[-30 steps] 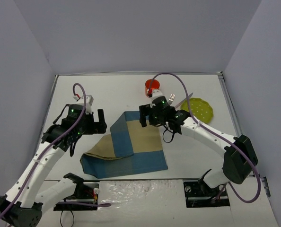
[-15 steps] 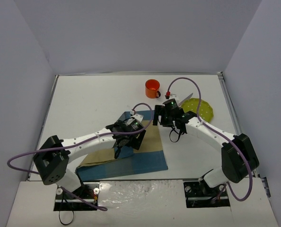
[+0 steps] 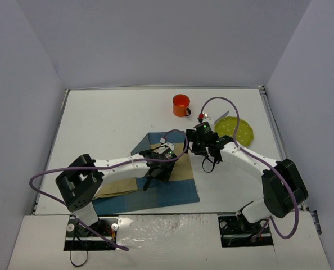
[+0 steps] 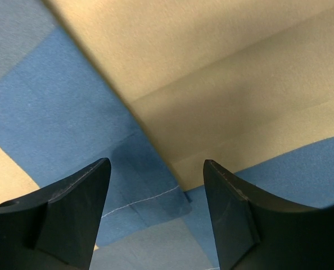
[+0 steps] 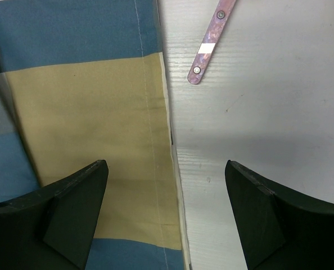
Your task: Set the dinner table for one person
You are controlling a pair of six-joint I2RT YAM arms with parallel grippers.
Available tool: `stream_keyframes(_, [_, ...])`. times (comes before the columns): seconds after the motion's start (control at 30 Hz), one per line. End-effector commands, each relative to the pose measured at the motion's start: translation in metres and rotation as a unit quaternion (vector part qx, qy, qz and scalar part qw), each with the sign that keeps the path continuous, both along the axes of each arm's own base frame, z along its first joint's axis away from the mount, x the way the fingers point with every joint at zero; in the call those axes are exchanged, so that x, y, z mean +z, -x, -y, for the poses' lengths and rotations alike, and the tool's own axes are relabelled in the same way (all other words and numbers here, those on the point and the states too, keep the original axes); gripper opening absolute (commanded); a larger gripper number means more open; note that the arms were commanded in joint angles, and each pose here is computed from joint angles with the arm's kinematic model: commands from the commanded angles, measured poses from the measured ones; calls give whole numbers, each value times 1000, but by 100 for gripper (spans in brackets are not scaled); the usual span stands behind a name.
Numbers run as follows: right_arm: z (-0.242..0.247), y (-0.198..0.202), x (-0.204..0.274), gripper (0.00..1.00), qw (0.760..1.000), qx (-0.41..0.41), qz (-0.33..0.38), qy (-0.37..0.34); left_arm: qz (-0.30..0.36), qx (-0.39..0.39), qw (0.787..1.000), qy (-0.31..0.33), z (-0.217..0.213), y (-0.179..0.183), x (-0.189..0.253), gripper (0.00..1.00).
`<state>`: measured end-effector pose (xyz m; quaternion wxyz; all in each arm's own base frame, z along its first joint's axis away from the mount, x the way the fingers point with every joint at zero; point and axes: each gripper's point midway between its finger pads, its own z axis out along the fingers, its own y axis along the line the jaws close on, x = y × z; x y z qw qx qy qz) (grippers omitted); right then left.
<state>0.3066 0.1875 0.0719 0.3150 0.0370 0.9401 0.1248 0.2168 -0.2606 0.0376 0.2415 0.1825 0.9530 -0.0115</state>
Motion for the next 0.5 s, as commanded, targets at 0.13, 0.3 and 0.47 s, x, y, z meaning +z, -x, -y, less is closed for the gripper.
stream_keyframes(0.13, [-9, -1, 4, 81, 1000, 1, 27, -1, -3, 33, 999, 19, 8, 1, 2, 52])
stream_keyframes(0.3, [-22, 9, -8, 81, 1000, 19, 15, 7, -1, 50, 999, 8, -3, 4, 3, 48])
stream_keyframes(0.47, [-32, 11, -19, 80, 1000, 24, 13, 10, -6, 58, 998, -9, -10, 7, -1, 45])
